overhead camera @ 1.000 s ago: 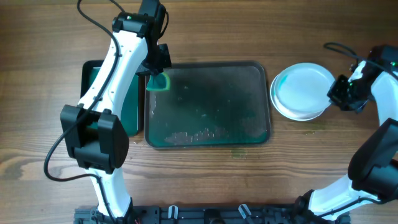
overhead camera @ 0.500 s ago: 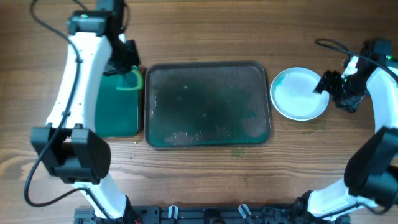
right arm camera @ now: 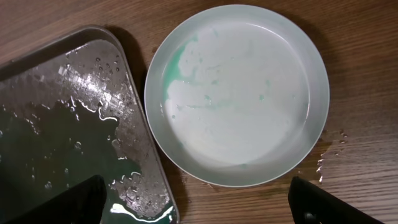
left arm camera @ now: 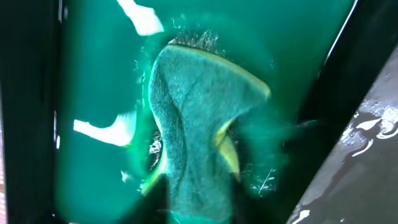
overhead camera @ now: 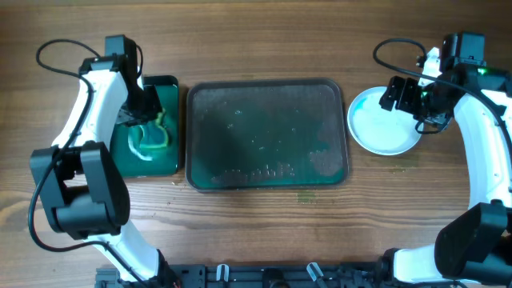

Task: Clean dirty plates on tray and stack at the side
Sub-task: 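Drop the sponge back into the green tray with the left gripper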

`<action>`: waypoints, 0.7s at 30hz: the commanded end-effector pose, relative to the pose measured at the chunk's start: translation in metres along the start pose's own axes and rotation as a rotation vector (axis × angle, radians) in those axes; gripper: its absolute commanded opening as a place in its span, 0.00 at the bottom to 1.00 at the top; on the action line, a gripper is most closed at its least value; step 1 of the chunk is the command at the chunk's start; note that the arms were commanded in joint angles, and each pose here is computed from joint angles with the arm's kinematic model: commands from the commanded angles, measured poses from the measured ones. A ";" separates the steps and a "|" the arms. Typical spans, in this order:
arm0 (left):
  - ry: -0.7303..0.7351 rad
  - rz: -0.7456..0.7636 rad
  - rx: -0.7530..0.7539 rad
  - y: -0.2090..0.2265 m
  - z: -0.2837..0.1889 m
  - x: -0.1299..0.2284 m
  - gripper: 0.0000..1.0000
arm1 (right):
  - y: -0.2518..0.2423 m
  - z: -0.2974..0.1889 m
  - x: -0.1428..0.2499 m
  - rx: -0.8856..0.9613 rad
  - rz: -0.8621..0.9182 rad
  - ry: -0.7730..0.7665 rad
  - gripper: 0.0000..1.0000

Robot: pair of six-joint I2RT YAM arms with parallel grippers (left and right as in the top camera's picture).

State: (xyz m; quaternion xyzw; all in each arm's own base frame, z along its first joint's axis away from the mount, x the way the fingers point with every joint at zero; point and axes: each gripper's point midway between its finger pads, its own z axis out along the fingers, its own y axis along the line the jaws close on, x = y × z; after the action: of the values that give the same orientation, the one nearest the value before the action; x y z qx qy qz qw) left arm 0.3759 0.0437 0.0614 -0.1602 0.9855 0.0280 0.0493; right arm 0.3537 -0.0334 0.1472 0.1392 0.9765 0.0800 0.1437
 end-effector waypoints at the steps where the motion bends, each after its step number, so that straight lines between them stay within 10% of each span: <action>1: -0.004 0.008 -0.008 0.003 0.000 0.002 1.00 | 0.005 -0.004 -0.002 -0.017 -0.034 -0.007 0.94; 21: -0.056 -0.042 0.063 -0.005 -0.054 -0.002 1.00 | 0.026 -0.172 0.051 -0.059 -0.128 -0.424 1.00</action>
State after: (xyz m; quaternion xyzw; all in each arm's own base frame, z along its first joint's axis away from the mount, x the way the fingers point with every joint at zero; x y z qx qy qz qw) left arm 0.3704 0.0373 0.1086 -0.1716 0.9825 0.0081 0.0726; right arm 0.2721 -0.0190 0.2857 0.0981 0.9367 0.0656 0.3297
